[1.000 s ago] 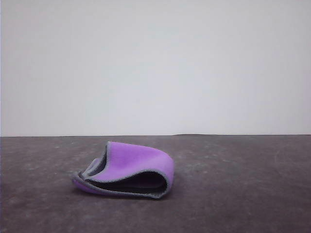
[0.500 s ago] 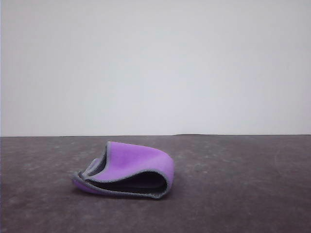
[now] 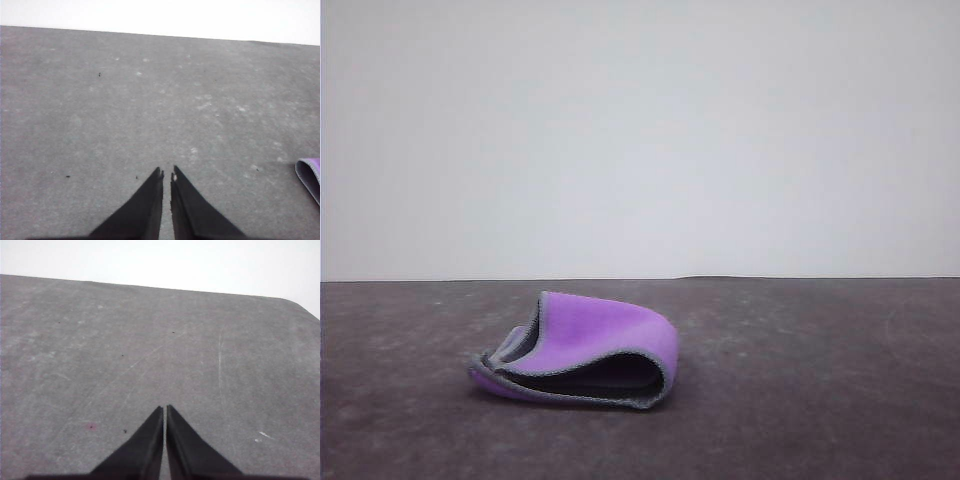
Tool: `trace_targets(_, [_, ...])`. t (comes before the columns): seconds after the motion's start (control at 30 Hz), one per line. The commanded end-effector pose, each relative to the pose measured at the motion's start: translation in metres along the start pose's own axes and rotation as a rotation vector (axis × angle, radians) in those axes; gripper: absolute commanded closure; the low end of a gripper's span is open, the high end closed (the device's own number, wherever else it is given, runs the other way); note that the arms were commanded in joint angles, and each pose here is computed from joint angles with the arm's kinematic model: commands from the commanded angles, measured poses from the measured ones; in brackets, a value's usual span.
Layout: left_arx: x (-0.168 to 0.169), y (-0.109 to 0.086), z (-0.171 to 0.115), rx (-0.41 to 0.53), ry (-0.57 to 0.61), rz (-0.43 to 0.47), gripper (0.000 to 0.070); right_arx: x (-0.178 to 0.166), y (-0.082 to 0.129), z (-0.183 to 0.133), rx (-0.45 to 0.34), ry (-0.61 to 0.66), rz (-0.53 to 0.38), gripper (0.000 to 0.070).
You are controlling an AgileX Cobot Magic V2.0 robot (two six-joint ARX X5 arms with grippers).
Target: Fold clothes
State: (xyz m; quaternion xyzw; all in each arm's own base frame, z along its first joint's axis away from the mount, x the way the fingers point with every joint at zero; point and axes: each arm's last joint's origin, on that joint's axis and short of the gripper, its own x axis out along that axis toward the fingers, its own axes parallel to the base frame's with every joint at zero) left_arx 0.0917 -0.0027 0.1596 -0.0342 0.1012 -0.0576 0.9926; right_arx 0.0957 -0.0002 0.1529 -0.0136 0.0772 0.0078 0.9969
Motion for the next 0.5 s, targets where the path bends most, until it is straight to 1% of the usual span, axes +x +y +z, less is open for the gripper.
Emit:
trace_targets(0.0, [0.0014,0.0007,-0.0045,-0.010,0.016,0.003,0.0684,0.0005,-0.0003,-0.0005,-0.005,-0.006,-0.006,0.0697])
trace_targets(0.47, [0.0014,0.0007,-0.0045,-0.010,0.016,0.003,0.0684,0.0005,-0.0003,-0.0005,-0.005,-0.006,-0.006,0.0697])
